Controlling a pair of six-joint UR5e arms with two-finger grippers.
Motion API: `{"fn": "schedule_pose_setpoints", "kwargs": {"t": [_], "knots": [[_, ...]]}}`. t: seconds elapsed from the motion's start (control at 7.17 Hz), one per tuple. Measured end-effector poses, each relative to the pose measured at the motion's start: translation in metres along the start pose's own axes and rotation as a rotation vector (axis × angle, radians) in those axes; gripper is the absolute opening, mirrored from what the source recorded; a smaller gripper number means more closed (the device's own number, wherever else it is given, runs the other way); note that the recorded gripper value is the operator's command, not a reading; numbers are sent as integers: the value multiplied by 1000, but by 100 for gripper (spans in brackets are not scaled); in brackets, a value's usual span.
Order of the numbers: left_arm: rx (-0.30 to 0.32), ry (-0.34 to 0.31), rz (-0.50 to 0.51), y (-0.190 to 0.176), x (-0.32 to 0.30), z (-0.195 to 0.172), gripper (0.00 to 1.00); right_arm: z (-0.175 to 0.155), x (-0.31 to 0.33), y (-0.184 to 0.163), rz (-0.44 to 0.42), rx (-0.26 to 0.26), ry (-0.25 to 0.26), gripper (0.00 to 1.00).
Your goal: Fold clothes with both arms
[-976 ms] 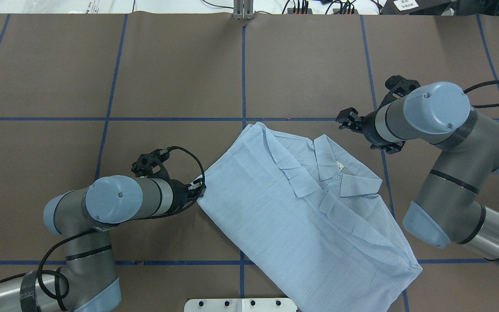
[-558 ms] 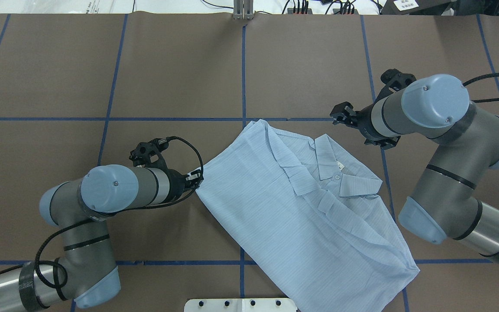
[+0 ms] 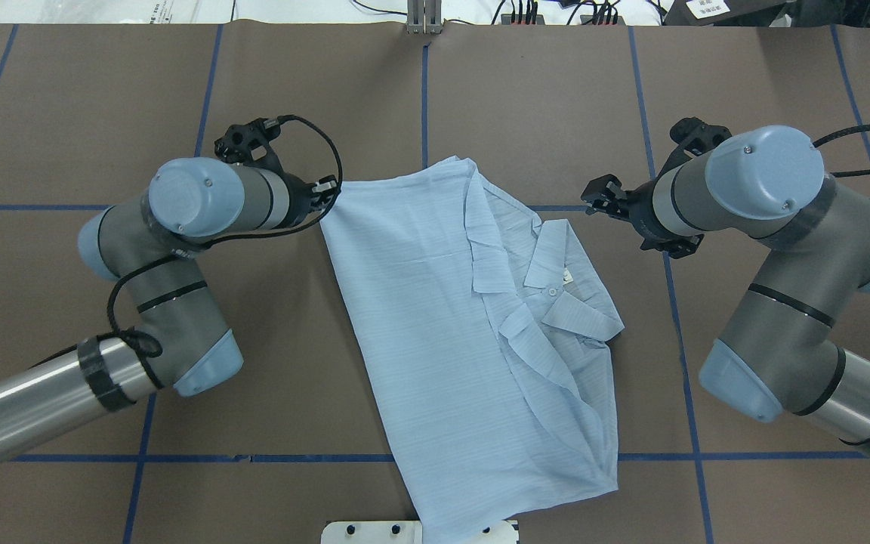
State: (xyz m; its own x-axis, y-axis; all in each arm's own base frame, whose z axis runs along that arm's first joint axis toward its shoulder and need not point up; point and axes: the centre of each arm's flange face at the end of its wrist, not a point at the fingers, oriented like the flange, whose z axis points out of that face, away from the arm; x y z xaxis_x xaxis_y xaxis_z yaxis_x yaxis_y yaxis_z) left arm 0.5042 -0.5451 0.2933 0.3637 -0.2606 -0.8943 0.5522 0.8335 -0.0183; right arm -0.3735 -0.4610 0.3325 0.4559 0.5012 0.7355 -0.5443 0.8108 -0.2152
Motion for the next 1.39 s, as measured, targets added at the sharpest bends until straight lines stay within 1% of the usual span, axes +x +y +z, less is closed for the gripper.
{"fn": "schedule_pose_setpoints", "kwargs": {"t": [0.14, 0.28, 0.42, 0.7, 0.84, 0.98, 1.12, 1.25, 1.39], "knots": [[44, 11, -4, -38, 9, 28, 0, 2, 1, 0, 1, 0, 5, 100], [79, 22, -3, -68, 9, 51, 62, 2, 0, 2, 2, -2, 3, 100], [105, 28, 8, -85, 7, 62, 72, 1, -3, 4, 1, -5, -2, 100], [119, 54, 24, -95, 9, 64, 73, 1, -16, 22, -19, -23, -21, 100], [120, 78, 35, -95, 7, 59, 73, 2, -27, 39, -40, -32, -35, 100], [112, 94, 51, -93, -3, 51, 73, 7, -34, 66, -76, -34, -39, 100], [89, 102, 77, -89, -17, 44, 73, 13, -38, 96, -133, -43, -41, 100], [63, 104, 125, -86, -35, 37, 73, 16, -44, 126, -238, -63, -39, 100], [56, 100, 168, -88, -50, 32, 73, 18, -50, 152, -395, -83, -18, 100]]}}
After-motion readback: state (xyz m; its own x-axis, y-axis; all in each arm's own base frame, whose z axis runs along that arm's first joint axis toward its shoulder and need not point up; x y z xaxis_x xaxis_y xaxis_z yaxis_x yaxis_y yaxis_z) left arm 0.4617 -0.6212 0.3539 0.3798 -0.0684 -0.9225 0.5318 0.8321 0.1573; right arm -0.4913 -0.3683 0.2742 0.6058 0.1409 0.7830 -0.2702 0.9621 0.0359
